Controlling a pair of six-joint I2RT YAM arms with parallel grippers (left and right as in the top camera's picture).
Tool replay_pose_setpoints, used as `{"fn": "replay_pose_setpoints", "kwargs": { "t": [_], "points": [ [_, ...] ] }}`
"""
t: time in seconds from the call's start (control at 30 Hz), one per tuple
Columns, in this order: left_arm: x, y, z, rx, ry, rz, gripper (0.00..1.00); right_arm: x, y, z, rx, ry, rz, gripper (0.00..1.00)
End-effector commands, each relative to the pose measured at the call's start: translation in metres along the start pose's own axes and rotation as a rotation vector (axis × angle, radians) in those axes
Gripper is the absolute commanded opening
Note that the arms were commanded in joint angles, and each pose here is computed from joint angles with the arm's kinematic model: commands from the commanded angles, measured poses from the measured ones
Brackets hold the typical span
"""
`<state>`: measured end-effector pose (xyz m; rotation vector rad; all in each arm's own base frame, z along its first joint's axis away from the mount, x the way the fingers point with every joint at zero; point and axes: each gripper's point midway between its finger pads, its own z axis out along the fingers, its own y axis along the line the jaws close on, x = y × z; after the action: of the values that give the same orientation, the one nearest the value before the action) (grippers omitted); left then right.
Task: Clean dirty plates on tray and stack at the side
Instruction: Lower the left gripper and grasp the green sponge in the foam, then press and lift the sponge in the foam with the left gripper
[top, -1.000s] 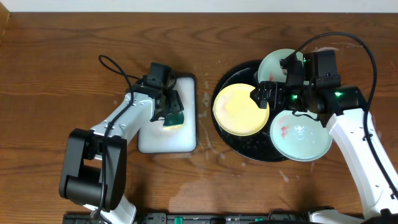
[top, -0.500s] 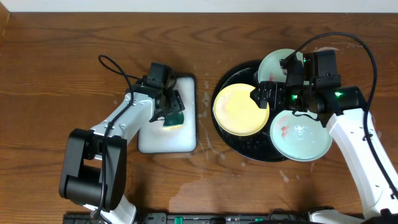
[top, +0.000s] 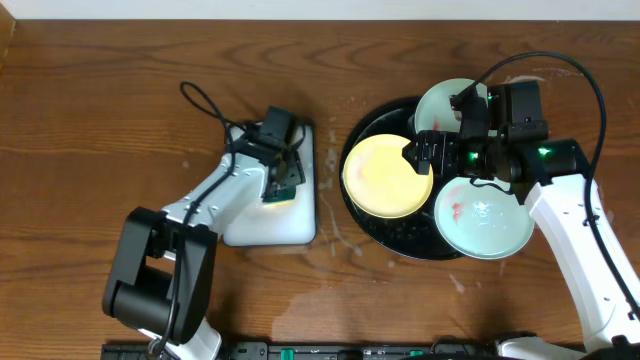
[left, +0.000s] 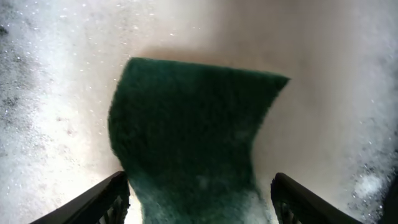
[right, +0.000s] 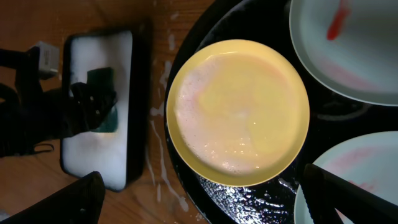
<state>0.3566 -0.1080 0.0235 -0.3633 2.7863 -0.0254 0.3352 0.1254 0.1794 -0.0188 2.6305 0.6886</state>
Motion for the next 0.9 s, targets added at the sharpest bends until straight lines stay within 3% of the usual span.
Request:
{"fn": "replay_pose_setpoints", "kwargs": {
  "t": [0.0,0.5,0.73,0.87],
  "points": [
    [0.003,0.015,0.007,-0.077,-0.01,-0.038,0.74,0.002,0.005,-0.002,-0.015,0.002,0.005,0.99],
    [0.015,0.014,0.024,-0.081,0.042,-0.099,0.71,0.012,0.003,-0.002,-0.004,0.041,0.022,0.99],
    [0.003,0.017,0.012,-0.066,0.009,-0.122,0.36,0.012,0.002,-0.002,-0.003,0.042,0.023,0.99],
    [-0.012,0.018,-0.01,-0.034,-0.044,-0.149,0.27,0.012,0.002,-0.002,-0.003,0.042,0.023,0.99]
  ]
}}
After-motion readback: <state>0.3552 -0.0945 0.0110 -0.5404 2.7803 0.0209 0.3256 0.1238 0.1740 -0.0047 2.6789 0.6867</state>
